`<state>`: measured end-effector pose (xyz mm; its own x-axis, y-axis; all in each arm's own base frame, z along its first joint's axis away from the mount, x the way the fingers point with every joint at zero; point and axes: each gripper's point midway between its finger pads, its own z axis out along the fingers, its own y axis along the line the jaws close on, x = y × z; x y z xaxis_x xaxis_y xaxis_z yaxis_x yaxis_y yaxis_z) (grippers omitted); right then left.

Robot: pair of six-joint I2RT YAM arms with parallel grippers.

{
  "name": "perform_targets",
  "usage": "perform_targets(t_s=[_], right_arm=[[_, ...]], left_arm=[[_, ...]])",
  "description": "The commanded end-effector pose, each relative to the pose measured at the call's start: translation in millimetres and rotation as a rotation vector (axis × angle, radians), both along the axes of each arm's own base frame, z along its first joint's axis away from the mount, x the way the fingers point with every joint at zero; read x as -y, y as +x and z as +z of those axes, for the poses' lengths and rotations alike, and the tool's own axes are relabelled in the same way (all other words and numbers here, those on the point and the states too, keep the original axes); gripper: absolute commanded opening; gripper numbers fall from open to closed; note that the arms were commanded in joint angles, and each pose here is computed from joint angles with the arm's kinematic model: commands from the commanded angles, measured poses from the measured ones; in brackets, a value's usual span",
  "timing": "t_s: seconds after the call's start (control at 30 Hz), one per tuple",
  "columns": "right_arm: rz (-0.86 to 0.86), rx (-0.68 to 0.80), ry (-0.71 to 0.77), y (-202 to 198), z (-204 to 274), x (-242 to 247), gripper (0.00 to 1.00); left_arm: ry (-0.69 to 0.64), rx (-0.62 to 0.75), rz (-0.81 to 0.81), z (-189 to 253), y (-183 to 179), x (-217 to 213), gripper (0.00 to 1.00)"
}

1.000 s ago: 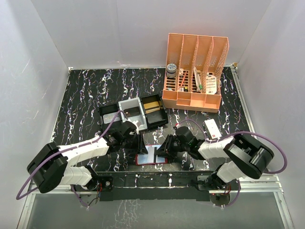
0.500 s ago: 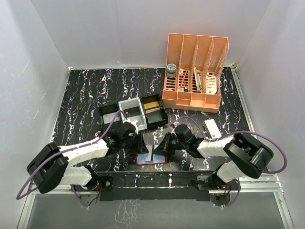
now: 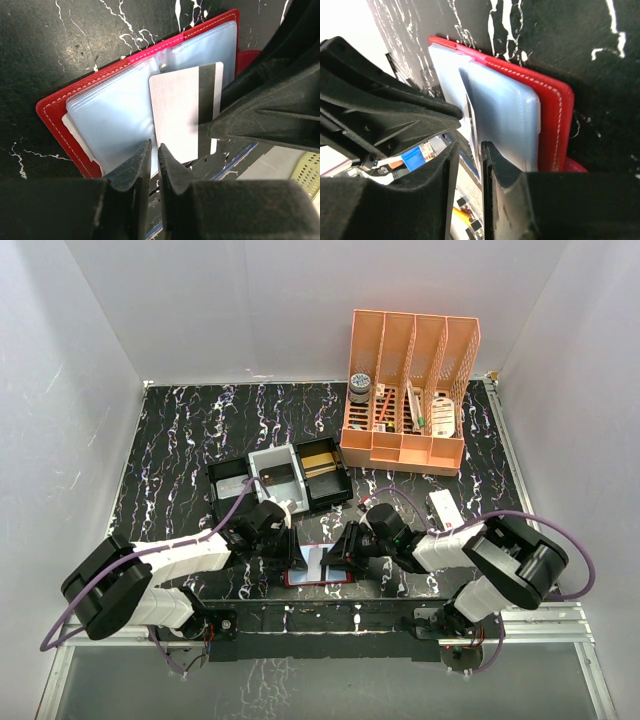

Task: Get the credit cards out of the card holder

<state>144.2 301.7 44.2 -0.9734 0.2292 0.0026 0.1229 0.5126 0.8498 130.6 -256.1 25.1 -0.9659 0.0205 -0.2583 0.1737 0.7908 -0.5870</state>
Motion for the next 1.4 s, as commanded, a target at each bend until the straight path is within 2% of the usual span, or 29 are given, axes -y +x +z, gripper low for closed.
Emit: perform_targets(t_s=[0.0, 0.1, 0.17, 0.23, 0.3, 0.4, 0.43, 0.53, 0.6, 0.63, 0.7, 0.87, 0.97, 1.07, 1.2, 1.27, 1.37], right_arm=[[0.013, 0.06, 0.064, 14.6, 18.7, -19.0, 0.25], [0.028, 0.077, 0.09, 14.8, 24.3, -22.8, 0.23], [0.048, 0.068, 0.151, 10.1, 31.8, -26.0, 0.14], [0.033, 0.044, 0.137, 8.5, 24.9, -23.3, 0.04], [0.025, 0.037, 0.111, 7.9, 17.5, -20.3, 0.0], [0.026, 0.05, 0.119, 9.5, 20.6, -21.2, 0.01], [0.026, 0.056, 0.121, 11.2, 22.8, -22.9, 0.08], [0.003, 0.05, 0.016, 19.7, 10.7, -19.2, 0.12], [0.007, 0.065, -0.002, 22.6, 9.7, -19.5, 0.12], [0.014, 0.067, 0.013, 22.2, 11.6, -21.6, 0.12], [0.028, 0.061, 0.022, 22.3, 13.5, -24.8, 0.0], [0.017, 0.149, -0.029, 28.5, 30.6, -16.1, 0.0], [-0.03, 0.246, -0.089, 40.1, 43.6, -1.9, 0.0], [-0.02, 0.325, -0.069, 41.9, 56.4, 0.4, 0.0], [0.031, 0.401, -0.043, 38.0, 65.3, -0.7, 0.0], [0.05, 0.449, -0.025, 38.8, 76.0, -2.9, 0.0], [0.059, 0.556, -0.026, 45.8, 94.2, -2.5, 0.0]], left_arm=[[-0.011, -0.009, -0.052, 2.7, -7.2, 2.4, 0.09], [-0.02, -0.019, -0.063, 1.3, -10.2, 3.5, 0.08], [-0.002, -0.023, -0.062, -2.8, -10.6, 0.8, 0.07], [0.012, -0.027, -0.061, -5.3, -10.9, -0.8, 0.06], [-0.005, -0.027, -0.064, -3.8, -11.6, 1.1, 0.06], [-0.042, -0.018, -0.072, 1.8, -12.1, 5.4, 0.06], [-0.047, -0.013, -0.075, 3.5, -11.9, 6.1, 0.06], [-0.018, -0.015, -0.066, -1.0, -11.8, 1.3, 0.06], [-0.016, -0.034, -0.062, -6.7, -15.0, -0.2, 0.06], [-0.028, -0.04, -0.06, -8.2, -16.3, 0.7, 0.05], [-0.042, -0.04, -0.04, -8.6, -15.3, 1.3, 0.05], [-0.006, 0.028, 0.013, 7.8, -1.7, -5.5, 0.09], [0.024, 0.106, 0.041, 32.1, 12.3, -10.3, 0.17], [-0.013, 0.164, -0.022, 51.5, 15.2, -7.5, 0.32], [0.008, 0.167, 0.012, 67.2, 25.1, -19.5, 0.4], [-0.003, 0.207, 0.062, 75.2, 34.3, -28.5, 0.56], [0.007, 0.228, 0.159, 84.1, 49.4, -52.0, 0.7]])
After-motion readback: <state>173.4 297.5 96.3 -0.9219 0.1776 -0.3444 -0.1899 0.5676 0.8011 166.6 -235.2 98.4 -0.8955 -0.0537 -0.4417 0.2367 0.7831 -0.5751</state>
